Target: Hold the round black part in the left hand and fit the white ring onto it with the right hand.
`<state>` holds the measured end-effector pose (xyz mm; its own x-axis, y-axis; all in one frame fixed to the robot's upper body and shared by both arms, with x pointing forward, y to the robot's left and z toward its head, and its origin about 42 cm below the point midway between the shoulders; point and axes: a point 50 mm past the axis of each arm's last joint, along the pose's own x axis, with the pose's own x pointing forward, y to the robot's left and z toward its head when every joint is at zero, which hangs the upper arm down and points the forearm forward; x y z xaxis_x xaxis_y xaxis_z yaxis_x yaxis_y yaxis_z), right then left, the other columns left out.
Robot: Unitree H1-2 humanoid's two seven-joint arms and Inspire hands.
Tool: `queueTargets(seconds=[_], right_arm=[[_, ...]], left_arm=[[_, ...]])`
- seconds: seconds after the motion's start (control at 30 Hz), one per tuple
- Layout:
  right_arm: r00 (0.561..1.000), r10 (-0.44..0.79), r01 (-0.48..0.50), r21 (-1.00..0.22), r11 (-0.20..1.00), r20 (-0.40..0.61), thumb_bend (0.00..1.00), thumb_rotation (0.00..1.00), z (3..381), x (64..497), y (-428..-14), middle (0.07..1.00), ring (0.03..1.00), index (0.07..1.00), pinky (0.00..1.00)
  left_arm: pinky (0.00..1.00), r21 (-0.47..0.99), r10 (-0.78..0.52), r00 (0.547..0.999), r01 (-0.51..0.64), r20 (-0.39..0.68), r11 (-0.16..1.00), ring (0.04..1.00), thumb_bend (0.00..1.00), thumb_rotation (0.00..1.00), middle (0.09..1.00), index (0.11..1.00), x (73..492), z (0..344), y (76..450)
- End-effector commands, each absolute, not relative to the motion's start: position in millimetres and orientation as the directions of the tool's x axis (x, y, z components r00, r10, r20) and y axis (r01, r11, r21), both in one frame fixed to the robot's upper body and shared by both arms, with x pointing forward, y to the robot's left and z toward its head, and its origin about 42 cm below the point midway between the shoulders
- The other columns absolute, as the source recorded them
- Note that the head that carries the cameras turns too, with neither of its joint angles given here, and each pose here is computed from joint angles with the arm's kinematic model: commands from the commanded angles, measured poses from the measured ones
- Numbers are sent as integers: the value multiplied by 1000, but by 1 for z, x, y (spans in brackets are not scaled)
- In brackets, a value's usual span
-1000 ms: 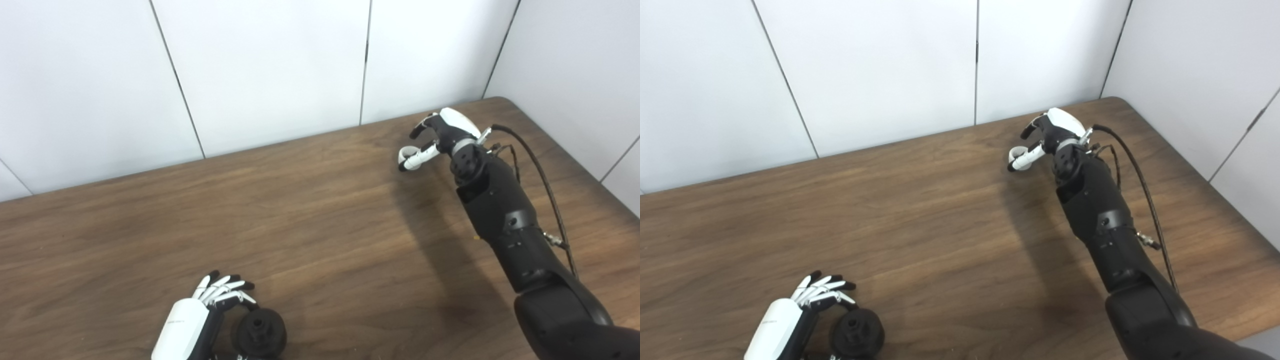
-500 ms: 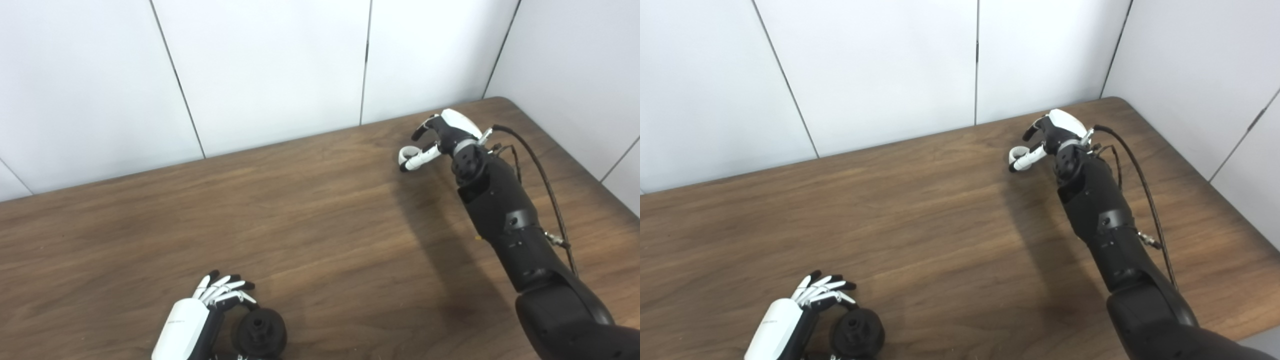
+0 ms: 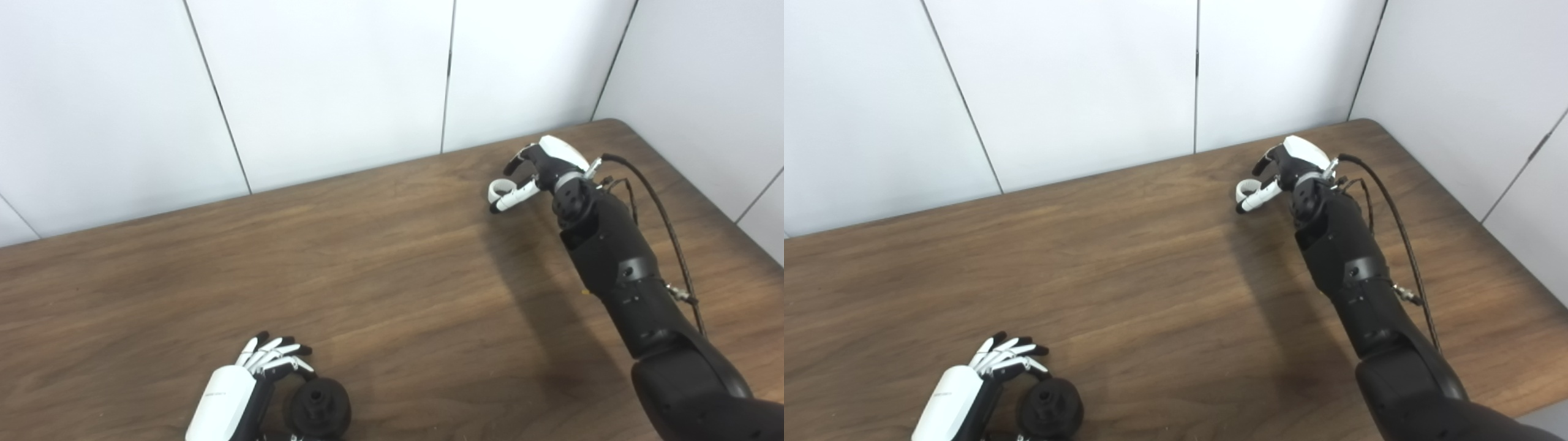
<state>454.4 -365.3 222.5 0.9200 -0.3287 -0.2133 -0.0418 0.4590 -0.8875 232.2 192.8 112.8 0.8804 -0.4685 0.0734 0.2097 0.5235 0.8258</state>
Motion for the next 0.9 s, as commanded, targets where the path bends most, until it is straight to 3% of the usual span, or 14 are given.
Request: queueTargets(seconds=[0.0,0.87], right_arm=[[928,-346,23,-906,422,-138,846,226,249,462,-372,955,1000,668,1000],[928,-343,11,-908,419,-147,832,220,244,456,-372,942,1000,620,1000]], left_arm=[[968,836,-466,883,218,50,504,856,522,48,772,484,232,111,197],[981,837,-463,885,215,51,503,858,522,49,773,484,232,113,197]])
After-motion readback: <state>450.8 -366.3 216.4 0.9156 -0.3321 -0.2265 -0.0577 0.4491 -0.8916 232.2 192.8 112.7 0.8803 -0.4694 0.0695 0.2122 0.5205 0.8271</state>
